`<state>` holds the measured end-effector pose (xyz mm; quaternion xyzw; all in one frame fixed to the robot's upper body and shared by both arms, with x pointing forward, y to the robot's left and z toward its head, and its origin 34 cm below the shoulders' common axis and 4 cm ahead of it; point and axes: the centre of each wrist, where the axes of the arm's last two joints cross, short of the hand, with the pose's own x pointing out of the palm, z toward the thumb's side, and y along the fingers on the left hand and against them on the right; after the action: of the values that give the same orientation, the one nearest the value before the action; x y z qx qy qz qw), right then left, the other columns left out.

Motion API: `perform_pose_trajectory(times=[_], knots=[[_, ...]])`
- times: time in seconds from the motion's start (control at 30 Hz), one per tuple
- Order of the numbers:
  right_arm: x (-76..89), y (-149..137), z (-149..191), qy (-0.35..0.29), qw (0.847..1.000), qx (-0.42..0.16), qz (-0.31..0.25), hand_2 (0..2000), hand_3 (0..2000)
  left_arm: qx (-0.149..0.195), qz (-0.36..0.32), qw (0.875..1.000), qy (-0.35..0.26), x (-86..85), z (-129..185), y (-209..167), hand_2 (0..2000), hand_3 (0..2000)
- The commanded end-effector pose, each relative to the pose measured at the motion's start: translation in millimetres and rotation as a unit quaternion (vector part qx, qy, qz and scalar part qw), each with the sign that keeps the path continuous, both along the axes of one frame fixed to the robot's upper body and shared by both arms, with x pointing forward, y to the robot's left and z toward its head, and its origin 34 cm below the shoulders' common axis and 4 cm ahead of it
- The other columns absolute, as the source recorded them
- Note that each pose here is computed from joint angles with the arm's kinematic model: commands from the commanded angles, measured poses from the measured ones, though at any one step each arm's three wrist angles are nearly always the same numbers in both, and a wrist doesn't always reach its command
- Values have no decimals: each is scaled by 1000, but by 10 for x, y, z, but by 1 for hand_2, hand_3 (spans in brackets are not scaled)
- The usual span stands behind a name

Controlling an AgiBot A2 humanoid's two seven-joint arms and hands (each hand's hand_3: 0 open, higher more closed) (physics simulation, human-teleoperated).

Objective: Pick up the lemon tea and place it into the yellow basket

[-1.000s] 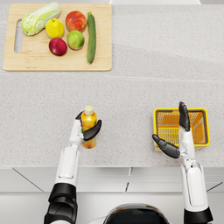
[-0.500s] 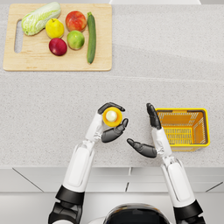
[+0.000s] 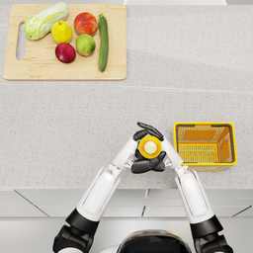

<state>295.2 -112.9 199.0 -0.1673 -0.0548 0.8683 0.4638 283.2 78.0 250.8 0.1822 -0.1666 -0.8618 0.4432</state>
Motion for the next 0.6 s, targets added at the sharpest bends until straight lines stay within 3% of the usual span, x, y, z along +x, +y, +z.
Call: perform_pose_trajectory(times=[0.03, 0.07, 0.1, 0.2, 0.3, 0.43, 0.6], knots=[[-41, 139, 164, -30, 999, 1, 29, 2000, 1633, 18, -18, 1000, 10, -27, -94, -105, 639, 1673], [-60, 119, 184, -35, 998, -5, 43, 2000, 1960, 18, -8, 1000, 14, -37, -134, -44, 0, 1347], [-68, 90, 215, -41, 998, -6, 48, 2000, 2000, 13, 5, 1000, 15, -36, -134, 6, 0, 1020], [6, -153, 453, -75, 996, 45, -26, 2000, 2000, -23, 63, 998, -1, -64, -19, 341, 0, 40], [73, -510, 683, -111, 986, 84, -91, 2000, 2000, -60, 138, 989, -13, -100, 58, 768, 0, 0], [55, -961, 609, -104, 975, 110, -164, 2000, 2000, -114, 251, 961, -14, -51, 97, 1377, 0, 0], [65, -1231, 308, -53, 965, 125, -224, 2000, 2000, -123, 275, 954, -3, -19, 48, 1498, 0, 0]])
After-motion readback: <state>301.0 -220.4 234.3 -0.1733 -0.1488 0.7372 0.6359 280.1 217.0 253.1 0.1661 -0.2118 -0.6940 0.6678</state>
